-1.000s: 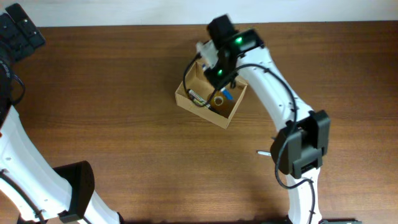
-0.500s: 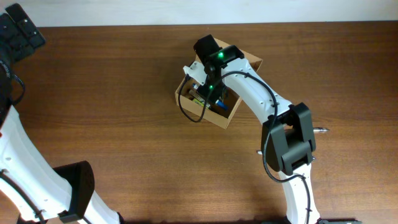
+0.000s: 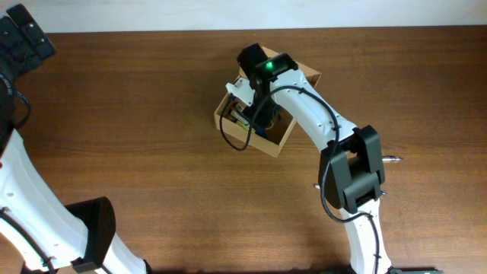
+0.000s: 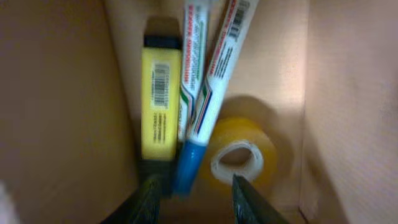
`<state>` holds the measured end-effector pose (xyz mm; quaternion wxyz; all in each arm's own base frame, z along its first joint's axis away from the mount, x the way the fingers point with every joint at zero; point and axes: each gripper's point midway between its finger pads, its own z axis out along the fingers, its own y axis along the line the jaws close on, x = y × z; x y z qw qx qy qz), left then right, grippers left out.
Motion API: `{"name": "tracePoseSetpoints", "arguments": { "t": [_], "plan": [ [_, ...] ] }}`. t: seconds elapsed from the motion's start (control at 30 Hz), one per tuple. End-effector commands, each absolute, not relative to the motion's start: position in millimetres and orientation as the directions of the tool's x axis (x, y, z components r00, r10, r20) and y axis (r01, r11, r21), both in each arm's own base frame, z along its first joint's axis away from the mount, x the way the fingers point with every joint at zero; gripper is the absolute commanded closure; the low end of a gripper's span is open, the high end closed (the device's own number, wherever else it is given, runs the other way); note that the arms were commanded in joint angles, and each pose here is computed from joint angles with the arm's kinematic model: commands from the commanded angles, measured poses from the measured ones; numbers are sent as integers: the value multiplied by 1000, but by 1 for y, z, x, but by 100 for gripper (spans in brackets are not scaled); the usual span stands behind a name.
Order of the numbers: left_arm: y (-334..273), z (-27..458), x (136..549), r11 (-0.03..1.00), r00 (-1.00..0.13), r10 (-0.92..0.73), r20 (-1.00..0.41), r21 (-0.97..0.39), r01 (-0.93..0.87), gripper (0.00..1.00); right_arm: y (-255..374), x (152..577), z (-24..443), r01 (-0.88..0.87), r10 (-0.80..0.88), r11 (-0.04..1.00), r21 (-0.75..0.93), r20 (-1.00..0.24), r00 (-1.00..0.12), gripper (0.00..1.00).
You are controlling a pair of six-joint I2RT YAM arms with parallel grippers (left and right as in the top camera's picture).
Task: Pack container
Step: 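Carry the blue-capped marker into the box and release it, then return the right gripper and grasp the black Sharpie marker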
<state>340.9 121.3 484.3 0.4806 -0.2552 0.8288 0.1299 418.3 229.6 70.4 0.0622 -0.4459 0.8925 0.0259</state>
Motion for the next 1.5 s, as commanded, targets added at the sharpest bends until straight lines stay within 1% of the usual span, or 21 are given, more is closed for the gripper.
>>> {"name": "tracePoseSetpoints", "arguments": {
  "t": [0.0,0.1,0.2,0.27,0.37,0.43,0.47,0.53,0.6,0.7,0.77,0.87,0.93,1.0,1.1,1.23,1.3,1.37,1.47],
  "plan": [
    [123,481,343,838,-419,-296,-858,-22,-545,0,224,438,169,-746,-751,646,-163,-313,-582,63],
    [123,481,343,838,-419,-296,-858,-22,-545,0,193,437,247,-667,-698,700,-254,-441,-564,63],
    [123,481,343,838,-420,-296,-858,-22,-545,0,148,427,304,-541,-581,801,-255,-550,-601,63],
    [123,481,343,838,-420,-296,-858,-22,-545,0,110,419,327,-462,-523,845,-270,-600,-606,63],
    [123,481,343,838,-419,-296,-858,-22,-545,0,53,405,335,-333,-430,902,-276,-645,-632,62],
    [123,481,343,838,-420,-296,-858,-22,-545,0,17,394,322,-246,-366,930,-272,-654,-662,62],
    [123,481,343,838,-420,-296,-858,-22,-545,0,4,387,310,-211,-334,942,-262,-649,-683,59],
    [123,481,343,838,-419,-296,-858,-22,-545,0,-11,373,275,-177,-284,957,-231,-606,-743,58],
    [123,481,343,838,-420,-296,-858,-22,-545,0,-8,357,232,-198,-260,965,-172,-531,-807,57],
    [123,481,343,838,-420,-296,-858,-22,-545,0,0,342,176,-241,-270,963,-122,-428,-863,56],
    [123,481,343,838,-419,-296,-858,-22,-545,0,-2,341,152,-242,-273,962,-128,-391,-879,54],
    [123,481,343,838,-419,-296,-858,-22,-545,0,-14,346,125,-239,-292,952,-191,-336,-895,53],
    [123,481,343,838,-420,-296,-858,-22,-545,0,-18,347,111,-251,-303,946,-204,-291,-907,53],
    [123,481,343,838,-420,-296,-858,-22,-545,0,-17,339,96,-264,-302,948,-179,-230,-925,53],
    [123,481,343,838,-420,-296,-858,-22,-545,0,0,316,77,-267,-271,962,-50,-131,-954,54],
    [123,481,343,838,-420,-296,-858,-22,-545,0,20,298,75,-282,-276,956,74,-87,-957,54],
    [123,481,343,838,-419,-296,-858,-22,-545,0,21,289,75,-309,-305,948,81,-55,-951,54],
    [123,481,343,838,-420,-296,-858,-22,-545,0,23,288,75,-333,-330,939,82,-53,-943,54],
    [123,481,343,838,-420,-296,-858,-22,-545,0,31,288,75,-450,-447,890,74,-63,-892,54]
  ]
}}
